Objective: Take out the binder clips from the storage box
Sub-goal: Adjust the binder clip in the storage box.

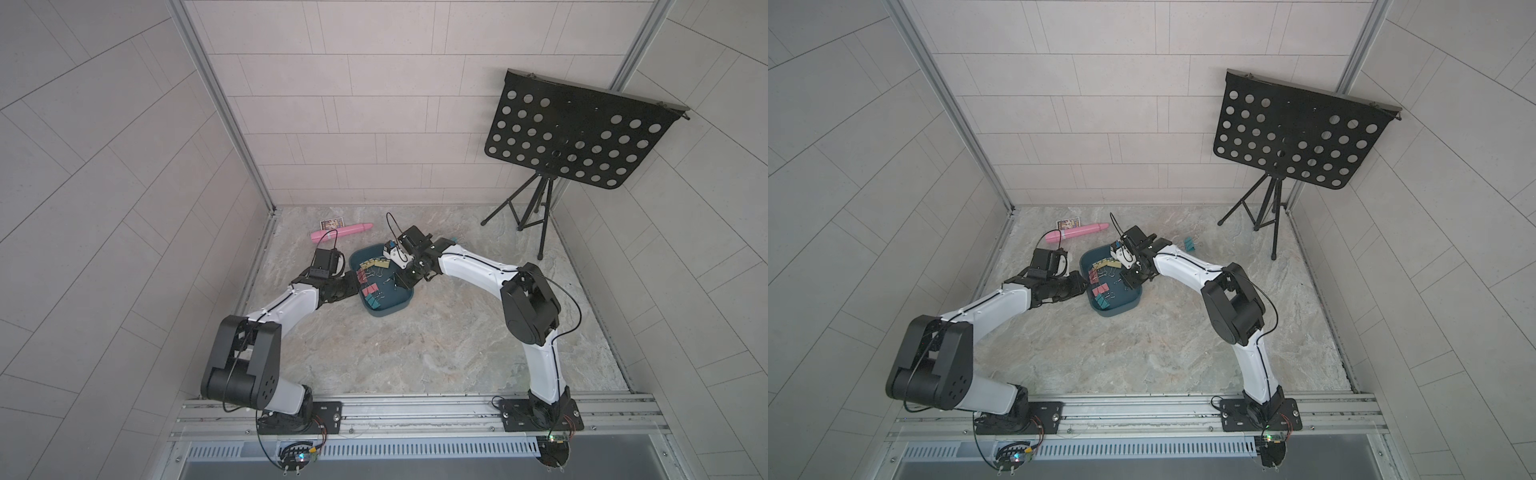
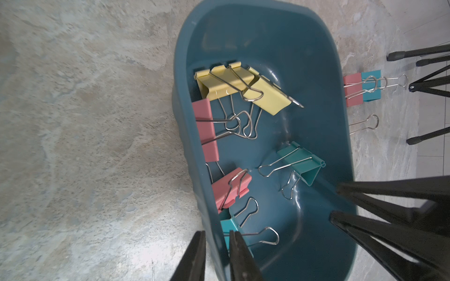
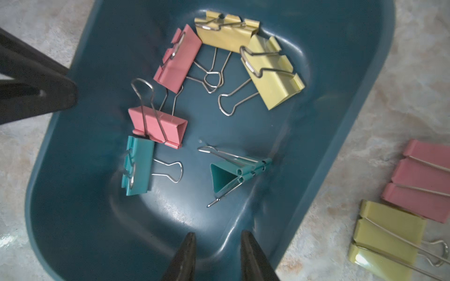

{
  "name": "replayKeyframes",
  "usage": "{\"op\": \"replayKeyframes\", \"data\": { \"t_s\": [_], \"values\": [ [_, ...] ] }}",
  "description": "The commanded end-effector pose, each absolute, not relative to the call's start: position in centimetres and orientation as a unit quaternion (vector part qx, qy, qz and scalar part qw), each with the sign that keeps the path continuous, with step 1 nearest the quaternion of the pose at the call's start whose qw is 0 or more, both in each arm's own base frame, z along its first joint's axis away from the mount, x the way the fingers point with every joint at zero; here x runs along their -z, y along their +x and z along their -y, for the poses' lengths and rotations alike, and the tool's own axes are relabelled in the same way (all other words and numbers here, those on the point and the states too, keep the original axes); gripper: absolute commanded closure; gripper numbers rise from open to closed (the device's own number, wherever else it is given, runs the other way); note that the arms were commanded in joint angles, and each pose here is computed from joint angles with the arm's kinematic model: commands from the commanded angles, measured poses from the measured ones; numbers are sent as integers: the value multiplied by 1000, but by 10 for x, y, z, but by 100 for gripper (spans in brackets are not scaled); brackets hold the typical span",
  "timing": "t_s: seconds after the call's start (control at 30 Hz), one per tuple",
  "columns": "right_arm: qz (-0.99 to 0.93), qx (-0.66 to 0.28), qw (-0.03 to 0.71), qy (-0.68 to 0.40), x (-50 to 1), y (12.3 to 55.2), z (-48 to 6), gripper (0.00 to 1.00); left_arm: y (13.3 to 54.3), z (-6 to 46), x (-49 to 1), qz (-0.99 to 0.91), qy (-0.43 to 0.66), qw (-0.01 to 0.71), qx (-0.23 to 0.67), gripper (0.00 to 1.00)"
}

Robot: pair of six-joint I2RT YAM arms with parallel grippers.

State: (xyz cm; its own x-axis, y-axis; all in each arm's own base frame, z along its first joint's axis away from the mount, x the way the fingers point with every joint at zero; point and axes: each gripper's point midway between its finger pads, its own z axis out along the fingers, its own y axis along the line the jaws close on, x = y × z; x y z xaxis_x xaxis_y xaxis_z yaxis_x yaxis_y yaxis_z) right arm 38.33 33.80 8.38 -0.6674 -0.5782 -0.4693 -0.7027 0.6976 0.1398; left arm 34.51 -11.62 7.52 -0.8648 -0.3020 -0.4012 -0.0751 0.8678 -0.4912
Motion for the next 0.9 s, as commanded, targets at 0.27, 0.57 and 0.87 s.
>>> {"op": "replayKeyframes", "data": {
  "t_s": [0.27, 0.57, 0.87],
  "values": [
    [-912, -120, 179, -350, -61, 386, -341, 63, 344, 119, -79, -935, -91, 245, 238, 74],
    [-915, -93, 175, -352, -50, 386, -341, 62, 343, 119, -77, -936, -90, 243, 238, 74],
    [-916, -66, 177, -354, -43, 387, -340, 62, 343, 119, -74, -937, -91, 239, 238, 74]
  ]
}}
